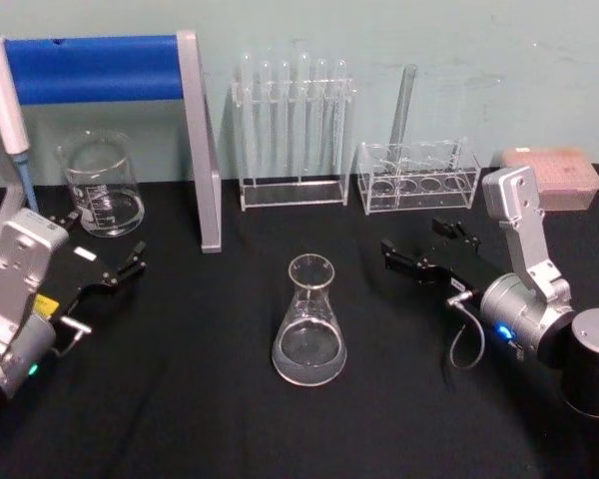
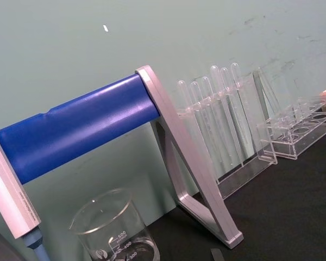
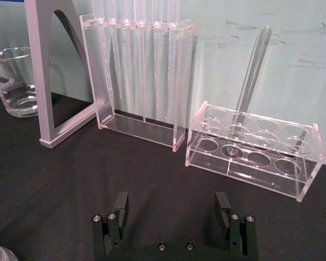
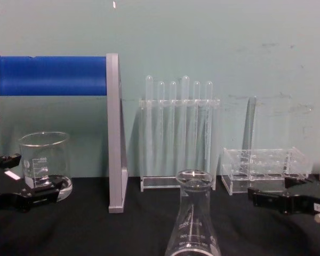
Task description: Grasp the erlenmeyer flask with one hand, shake it three times, then place it back.
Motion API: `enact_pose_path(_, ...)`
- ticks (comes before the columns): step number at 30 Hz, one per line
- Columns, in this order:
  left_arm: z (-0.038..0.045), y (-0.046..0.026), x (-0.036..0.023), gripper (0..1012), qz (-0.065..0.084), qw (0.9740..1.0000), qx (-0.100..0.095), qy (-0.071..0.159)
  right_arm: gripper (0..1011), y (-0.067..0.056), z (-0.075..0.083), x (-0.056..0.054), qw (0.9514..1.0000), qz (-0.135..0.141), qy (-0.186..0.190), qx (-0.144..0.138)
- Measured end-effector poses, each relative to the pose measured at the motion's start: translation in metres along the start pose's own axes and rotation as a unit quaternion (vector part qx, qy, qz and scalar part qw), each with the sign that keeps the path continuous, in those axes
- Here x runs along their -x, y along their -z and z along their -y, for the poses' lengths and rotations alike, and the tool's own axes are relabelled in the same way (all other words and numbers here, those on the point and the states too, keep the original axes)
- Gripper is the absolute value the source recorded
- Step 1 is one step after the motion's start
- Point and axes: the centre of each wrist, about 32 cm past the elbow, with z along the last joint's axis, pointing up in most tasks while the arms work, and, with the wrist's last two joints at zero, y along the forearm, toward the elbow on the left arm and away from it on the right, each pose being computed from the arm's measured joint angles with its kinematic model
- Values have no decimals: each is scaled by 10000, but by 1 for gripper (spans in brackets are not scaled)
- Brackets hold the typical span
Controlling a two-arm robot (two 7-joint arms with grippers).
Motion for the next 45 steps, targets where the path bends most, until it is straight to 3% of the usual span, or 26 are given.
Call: enact_pose_path(45,0,0,0,1001,0,10000,-1,0,1003,0,0,0,10000,-5,0,-1)
